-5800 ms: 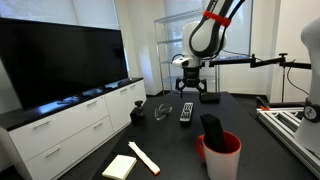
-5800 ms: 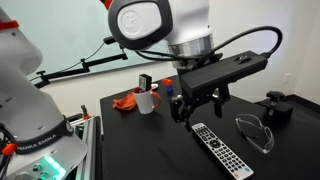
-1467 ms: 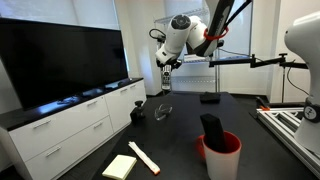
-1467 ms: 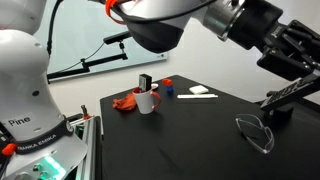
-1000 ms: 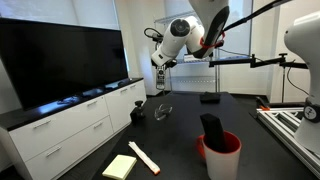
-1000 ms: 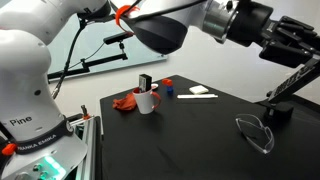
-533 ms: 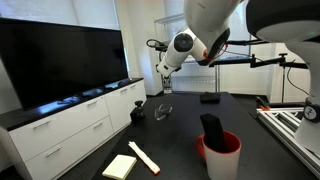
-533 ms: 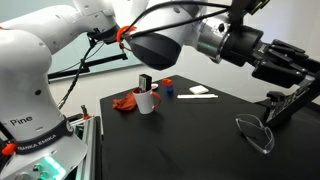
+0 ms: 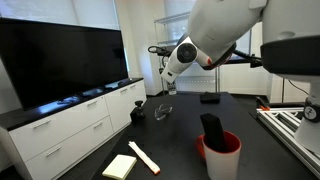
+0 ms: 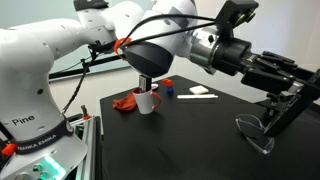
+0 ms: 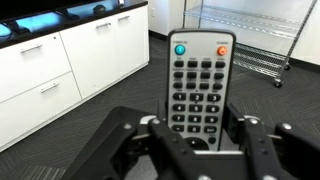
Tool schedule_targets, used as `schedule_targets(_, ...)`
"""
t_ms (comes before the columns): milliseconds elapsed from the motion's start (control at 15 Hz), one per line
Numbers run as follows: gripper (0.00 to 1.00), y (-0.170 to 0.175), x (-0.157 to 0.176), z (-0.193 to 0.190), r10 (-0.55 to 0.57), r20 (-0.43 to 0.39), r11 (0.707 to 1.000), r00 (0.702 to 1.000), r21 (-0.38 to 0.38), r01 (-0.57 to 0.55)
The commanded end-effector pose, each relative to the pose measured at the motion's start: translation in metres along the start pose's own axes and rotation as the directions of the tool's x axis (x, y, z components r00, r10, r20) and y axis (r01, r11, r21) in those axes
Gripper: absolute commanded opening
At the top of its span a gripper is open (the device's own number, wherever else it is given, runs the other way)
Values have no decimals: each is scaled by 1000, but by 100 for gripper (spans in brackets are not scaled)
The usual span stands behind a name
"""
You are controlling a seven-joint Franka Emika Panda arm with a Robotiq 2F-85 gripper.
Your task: Move the remote control backwards.
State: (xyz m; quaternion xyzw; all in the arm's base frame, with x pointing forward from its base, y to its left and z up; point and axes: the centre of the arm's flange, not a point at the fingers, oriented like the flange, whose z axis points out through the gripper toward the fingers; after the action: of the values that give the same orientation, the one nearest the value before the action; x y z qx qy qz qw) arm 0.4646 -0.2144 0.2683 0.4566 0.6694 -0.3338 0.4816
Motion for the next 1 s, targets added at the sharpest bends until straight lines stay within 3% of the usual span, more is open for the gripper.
schedule_targets(0,32,-8,4,-4,-15,93,1000,996,3,14)
schedule_targets(933,32,14,7,-23,70,210,997,975,-28,-65)
